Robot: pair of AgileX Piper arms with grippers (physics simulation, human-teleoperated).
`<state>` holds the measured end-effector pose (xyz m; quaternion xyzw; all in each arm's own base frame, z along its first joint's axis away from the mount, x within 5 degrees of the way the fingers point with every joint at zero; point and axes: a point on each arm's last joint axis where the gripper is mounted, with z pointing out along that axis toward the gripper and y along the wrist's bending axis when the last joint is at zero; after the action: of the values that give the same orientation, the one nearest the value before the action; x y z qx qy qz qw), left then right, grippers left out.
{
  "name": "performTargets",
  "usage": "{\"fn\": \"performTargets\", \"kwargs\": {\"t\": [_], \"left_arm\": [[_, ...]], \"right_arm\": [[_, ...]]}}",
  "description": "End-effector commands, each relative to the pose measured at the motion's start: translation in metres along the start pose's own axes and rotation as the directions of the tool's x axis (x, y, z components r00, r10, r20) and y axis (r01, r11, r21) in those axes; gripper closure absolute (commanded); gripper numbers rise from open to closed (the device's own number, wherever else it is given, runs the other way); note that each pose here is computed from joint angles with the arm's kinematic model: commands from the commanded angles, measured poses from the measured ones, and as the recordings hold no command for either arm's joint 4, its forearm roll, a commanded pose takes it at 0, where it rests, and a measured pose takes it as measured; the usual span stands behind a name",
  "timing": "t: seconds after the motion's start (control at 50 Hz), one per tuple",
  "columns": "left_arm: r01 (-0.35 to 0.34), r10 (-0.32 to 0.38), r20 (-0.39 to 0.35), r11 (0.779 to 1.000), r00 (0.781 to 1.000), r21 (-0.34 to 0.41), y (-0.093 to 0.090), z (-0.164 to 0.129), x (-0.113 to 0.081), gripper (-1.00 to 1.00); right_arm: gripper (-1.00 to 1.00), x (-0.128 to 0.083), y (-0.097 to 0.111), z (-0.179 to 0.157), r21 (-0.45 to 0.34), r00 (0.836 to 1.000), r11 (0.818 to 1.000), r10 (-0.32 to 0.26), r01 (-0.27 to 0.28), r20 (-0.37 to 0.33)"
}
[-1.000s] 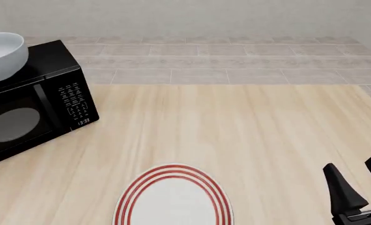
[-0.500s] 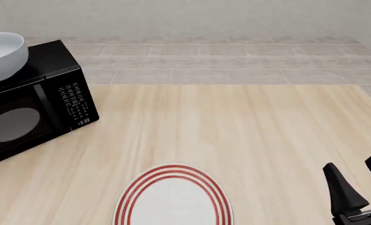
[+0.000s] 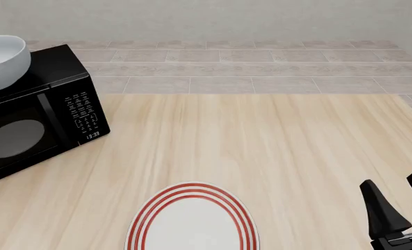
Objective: Pick up the white bowl and put it on the plate.
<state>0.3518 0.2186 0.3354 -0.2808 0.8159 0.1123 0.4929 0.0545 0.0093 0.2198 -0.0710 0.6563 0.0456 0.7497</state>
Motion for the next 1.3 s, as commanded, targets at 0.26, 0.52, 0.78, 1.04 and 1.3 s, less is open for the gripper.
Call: {"fn": "performTargets", "kwargs": {"t": [0.26,0.52,0.78,1.04,1.3], "left_arm": [[-0.008,0.008,0.01,1.0,1.0,-0.012,0.006,0.001,0.006,1.0],[0.048,-0.048,0.028,0.999,0.998,0.016,-0.005,-0.005,0.004,1.0],[0.145,-0.157,0.084,0.98,0.984,0.137,-0.046,-0.052,-0.004,1.0],[0.035,-0.061,0.12,0.977,0.991,0.211,-0.068,-0.097,0.005,1.0],[-0.077,0.025,0.149,0.933,0.989,0.353,-0.102,-0.144,0.042,1.0]], "right_arm": [[-1.0,0.0,0.0,0.0,-0.002,1.0,1.0,0.001,-0.001,0.002],[-1.0,0.002,0.0,0.0,-0.007,1.0,1.0,0.002,-0.002,-0.003],[-1.0,0.003,0.001,0.0,-0.016,1.0,1.0,0.003,-0.004,-0.007],[-1.0,0.003,0.001,0.0,-0.008,1.0,1.0,0.001,-0.001,-0.008],[-1.0,0.001,0.0,0.0,0.0,1.0,1.0,-0.006,0.006,-0.001]]}}
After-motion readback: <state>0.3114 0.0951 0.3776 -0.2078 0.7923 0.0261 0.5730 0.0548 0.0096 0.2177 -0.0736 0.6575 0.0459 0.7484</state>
